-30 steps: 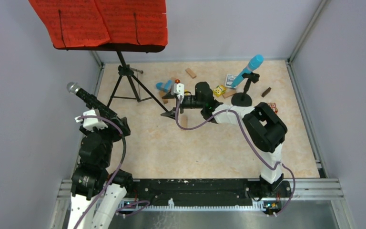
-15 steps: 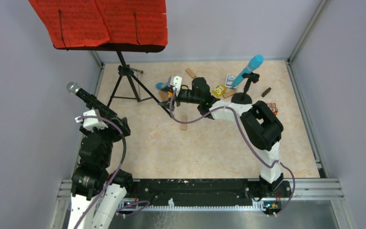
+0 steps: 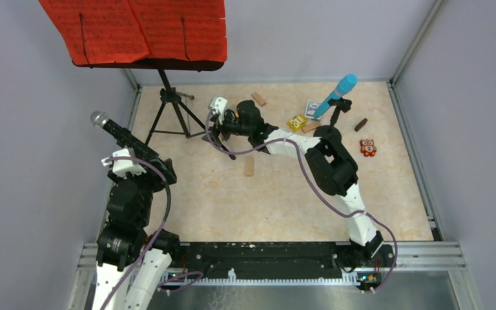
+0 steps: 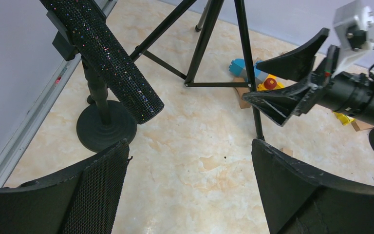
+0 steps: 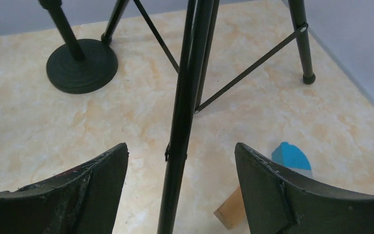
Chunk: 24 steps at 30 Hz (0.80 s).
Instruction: Pack up the instrument practice props
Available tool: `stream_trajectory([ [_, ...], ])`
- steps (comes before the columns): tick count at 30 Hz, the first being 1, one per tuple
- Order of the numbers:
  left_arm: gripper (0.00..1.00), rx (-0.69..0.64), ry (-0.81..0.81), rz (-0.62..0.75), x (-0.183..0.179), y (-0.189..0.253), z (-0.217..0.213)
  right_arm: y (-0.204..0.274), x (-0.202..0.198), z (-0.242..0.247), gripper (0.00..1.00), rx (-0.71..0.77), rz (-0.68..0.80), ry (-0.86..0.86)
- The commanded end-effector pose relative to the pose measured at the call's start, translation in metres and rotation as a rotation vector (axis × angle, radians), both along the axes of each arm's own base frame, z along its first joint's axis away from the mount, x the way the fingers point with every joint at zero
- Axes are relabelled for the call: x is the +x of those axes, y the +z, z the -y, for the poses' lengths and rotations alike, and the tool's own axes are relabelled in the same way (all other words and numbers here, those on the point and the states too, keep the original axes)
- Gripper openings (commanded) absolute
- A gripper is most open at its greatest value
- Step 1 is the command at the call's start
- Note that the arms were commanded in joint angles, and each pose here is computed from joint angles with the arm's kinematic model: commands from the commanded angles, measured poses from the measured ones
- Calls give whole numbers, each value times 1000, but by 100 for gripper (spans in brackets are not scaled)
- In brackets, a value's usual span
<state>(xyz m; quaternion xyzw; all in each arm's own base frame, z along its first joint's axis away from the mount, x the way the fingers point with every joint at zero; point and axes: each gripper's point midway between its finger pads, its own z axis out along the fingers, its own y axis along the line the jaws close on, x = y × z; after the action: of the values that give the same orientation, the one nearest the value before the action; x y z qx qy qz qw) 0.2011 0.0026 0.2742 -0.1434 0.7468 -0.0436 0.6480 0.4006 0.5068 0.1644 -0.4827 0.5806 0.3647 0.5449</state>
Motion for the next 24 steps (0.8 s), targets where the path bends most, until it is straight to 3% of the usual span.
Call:
stream_trajectory([
  [1,99,2,-7,53,2,10,1,-6,11,-20,79,4,-72,-76],
  [6,99,2,-8,54,2,11,1,-13,26,-33,72,46,-139,-131],
  [9,99,2,-6,53,3,11,1,-15,27,-40,62,76,-154,-130],
  [14,99,3,-8,53,2,10,1,-11,27,-40,35,94,-128,-125],
  [19,99,5,-11,53,3,10,1,-2,17,-35,0,112,-47,-84],
  [24,99,5,-11,51,3,10,1,1,10,-24,0,85,11,-64],
])
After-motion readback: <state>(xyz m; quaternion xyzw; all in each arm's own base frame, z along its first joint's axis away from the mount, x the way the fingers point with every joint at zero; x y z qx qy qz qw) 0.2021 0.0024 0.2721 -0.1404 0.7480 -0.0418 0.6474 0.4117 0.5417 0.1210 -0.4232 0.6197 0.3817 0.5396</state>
